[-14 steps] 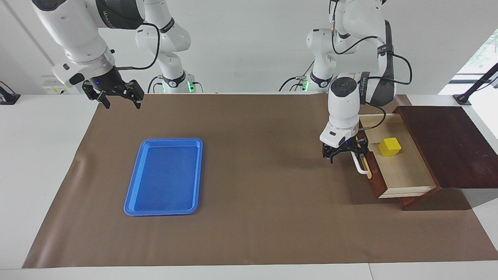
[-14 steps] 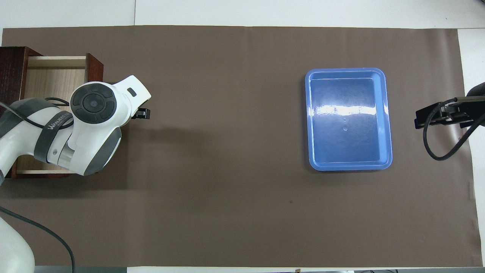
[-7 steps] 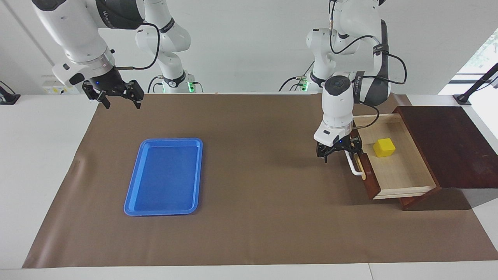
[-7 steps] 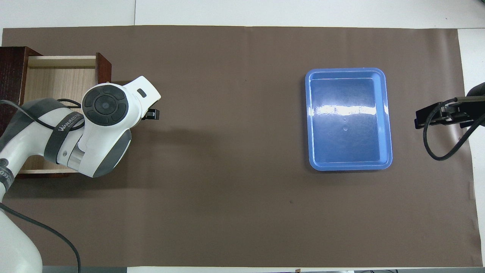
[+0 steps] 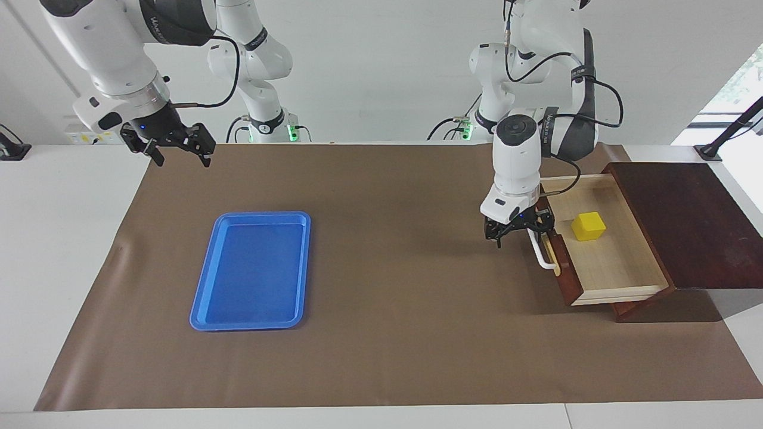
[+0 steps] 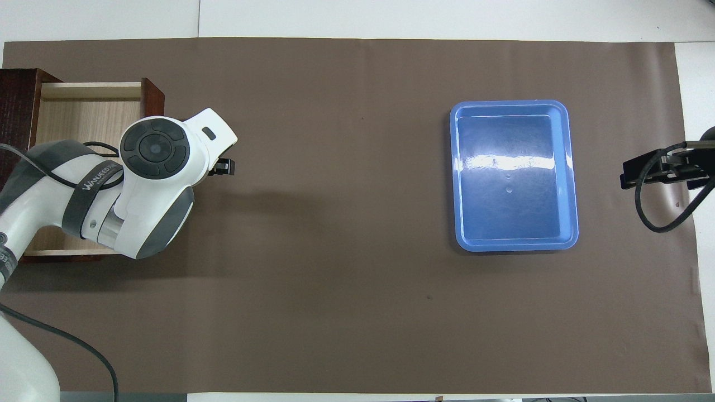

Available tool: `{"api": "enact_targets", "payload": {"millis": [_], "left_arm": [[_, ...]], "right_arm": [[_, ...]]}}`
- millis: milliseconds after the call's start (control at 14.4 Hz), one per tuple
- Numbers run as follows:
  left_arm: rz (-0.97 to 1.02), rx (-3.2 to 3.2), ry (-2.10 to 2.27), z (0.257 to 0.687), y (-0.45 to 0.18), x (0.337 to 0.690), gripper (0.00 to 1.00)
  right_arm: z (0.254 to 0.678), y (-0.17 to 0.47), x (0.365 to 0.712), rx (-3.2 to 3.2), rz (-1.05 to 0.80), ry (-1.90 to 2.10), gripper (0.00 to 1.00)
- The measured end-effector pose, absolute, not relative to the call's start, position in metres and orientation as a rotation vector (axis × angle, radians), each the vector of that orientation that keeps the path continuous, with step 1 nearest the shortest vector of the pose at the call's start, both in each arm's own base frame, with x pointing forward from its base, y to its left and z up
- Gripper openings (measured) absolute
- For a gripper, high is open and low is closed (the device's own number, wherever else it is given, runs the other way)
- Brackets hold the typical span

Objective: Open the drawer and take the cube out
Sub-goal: 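Pull the white drawer handle away from the box with the left gripper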

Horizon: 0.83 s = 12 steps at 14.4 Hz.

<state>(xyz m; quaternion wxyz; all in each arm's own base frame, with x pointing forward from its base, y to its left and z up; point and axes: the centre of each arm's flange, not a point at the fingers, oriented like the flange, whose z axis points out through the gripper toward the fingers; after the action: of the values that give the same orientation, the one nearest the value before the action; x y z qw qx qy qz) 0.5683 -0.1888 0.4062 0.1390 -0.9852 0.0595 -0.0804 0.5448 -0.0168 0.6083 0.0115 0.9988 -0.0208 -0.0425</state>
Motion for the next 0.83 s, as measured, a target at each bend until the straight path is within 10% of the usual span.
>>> {"api": "enact_targets", "payload": {"millis": [487,835], "left_arm": [[-0.21,-2.932,-0.039,0.487,-0.184,0.588,1.0],[-0.22,-2.999,-0.501,0.541,-0.065,0.614,1.0]], "right_arm": [[0.608,-0.018,0.545,3.115,-0.132,-0.067,1.0],[0.614,-0.017,0.542,3.116,-0.117,-0.066,1.0]]}}
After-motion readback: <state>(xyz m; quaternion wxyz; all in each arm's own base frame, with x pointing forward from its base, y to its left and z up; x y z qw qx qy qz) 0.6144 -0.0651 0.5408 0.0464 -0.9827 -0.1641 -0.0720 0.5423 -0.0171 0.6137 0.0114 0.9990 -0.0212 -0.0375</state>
